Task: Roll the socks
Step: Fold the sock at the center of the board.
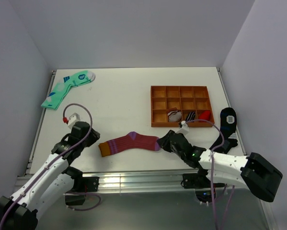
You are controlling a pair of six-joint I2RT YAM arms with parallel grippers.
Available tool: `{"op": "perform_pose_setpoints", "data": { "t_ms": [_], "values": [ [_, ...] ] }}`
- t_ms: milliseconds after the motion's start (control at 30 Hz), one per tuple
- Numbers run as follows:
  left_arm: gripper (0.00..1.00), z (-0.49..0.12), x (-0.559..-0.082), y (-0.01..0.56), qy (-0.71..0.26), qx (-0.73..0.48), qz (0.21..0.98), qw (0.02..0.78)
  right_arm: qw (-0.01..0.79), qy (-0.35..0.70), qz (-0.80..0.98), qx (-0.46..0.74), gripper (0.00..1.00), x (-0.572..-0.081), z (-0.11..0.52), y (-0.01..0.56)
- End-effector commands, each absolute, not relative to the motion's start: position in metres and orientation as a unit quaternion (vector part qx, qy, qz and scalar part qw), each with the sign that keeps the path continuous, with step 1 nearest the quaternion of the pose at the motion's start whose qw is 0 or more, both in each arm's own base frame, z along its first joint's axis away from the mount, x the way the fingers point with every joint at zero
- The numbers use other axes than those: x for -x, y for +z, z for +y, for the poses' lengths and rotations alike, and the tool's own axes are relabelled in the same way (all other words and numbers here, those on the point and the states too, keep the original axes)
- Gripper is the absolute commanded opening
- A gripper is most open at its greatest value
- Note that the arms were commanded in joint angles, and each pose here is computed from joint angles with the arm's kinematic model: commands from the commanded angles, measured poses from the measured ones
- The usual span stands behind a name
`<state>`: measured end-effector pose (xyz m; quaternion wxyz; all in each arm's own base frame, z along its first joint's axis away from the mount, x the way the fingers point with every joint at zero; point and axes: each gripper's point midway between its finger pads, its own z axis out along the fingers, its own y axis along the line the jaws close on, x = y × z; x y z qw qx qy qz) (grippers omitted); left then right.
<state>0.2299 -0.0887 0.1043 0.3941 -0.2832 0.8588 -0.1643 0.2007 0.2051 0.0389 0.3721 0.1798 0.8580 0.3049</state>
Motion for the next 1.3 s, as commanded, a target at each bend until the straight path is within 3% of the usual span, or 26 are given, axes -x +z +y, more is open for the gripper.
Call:
{"op": "perform_pose_setpoints", "data": {
  "t_ms": [0,333,667,1267],
  "values": [
    [0.37,-0.085,-0.233,0.086,-0.178,0.357,0.829,0.391,0.389,0.298,0.851,-0.19,0.31,-0.203,0.199,0.042],
    [0.33,-0.071,-0.216,0.042,-0.146,0.376,0.835,0.375,0.396,0.299,0.849,-0.182,0.28,-0.205,0.204,0.049],
    [0.01,-0.075,-0.213,0.032,-0.151,0.383,0.837,0.36,0.412,0.305,0.842,-0.167,0.27,-0.207,0.214,0.069],
    [0.0,-0.084,-0.212,0.022,-0.169,0.389,0.838,0.343,0.453,0.349,0.816,-0.085,0.26,-0.219,0.275,0.151]
  ]
}}
